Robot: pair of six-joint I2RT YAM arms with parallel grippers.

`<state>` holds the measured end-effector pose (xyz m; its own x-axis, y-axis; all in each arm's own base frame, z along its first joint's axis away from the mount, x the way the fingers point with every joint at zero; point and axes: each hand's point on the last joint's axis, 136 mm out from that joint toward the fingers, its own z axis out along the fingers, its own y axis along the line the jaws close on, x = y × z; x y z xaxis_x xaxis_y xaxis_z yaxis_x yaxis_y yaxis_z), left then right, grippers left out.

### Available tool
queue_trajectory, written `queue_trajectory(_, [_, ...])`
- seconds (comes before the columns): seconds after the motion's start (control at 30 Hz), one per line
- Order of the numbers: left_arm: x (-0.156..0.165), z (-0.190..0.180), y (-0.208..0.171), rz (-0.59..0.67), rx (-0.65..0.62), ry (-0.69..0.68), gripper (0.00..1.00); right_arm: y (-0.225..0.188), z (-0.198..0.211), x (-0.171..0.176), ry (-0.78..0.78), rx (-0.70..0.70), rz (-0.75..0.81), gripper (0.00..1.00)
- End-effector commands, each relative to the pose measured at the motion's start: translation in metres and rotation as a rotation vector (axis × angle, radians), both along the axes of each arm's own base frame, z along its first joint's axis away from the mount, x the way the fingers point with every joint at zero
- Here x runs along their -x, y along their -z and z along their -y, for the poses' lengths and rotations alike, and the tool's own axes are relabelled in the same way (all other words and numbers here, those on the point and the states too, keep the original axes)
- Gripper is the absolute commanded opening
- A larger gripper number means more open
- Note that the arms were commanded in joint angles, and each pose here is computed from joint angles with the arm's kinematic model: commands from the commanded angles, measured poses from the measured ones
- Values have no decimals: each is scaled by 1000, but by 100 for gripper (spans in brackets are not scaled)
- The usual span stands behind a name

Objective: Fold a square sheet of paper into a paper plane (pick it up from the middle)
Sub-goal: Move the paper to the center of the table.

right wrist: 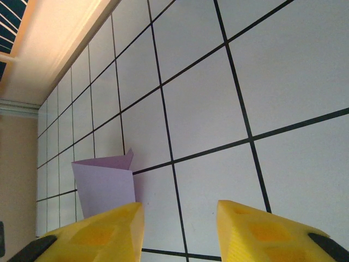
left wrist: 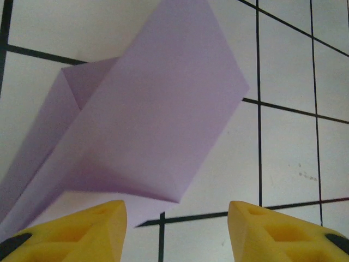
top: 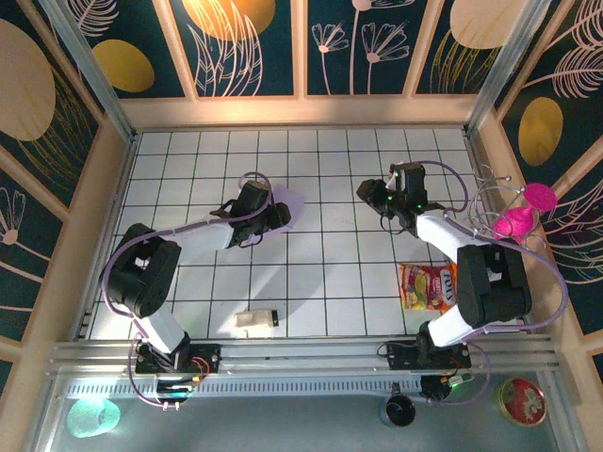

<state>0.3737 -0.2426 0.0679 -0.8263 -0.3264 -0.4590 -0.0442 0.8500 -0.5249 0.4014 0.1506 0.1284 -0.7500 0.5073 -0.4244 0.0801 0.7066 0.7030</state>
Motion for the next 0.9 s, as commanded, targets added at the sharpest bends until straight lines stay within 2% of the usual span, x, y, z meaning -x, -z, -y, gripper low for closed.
queue_trajectory(0.0, [-16, -2, 5, 15, 9, -16, 52, 5, -5, 0, -12, -13, -4, 40])
queue_trajectory(0.13, [-34, -12, 7, 53, -57, -39, 53, 6, -6, 0, -13, -14, -7, 40])
queue_trajectory(0.3, [-41, -19, 17, 45, -116, -48, 53, 8, -7, 2, -20, -11, -15, 40])
queue_trajectory(0.5, [-47, -22, 18, 59, -118, -58, 55, 14, -11, 3, -35, -17, -30, 40])
queue_trajectory(0.87, [-44, -29, 40, -15, -59, -87, 55, 21, -20, 6, -59, -21, -49, 40])
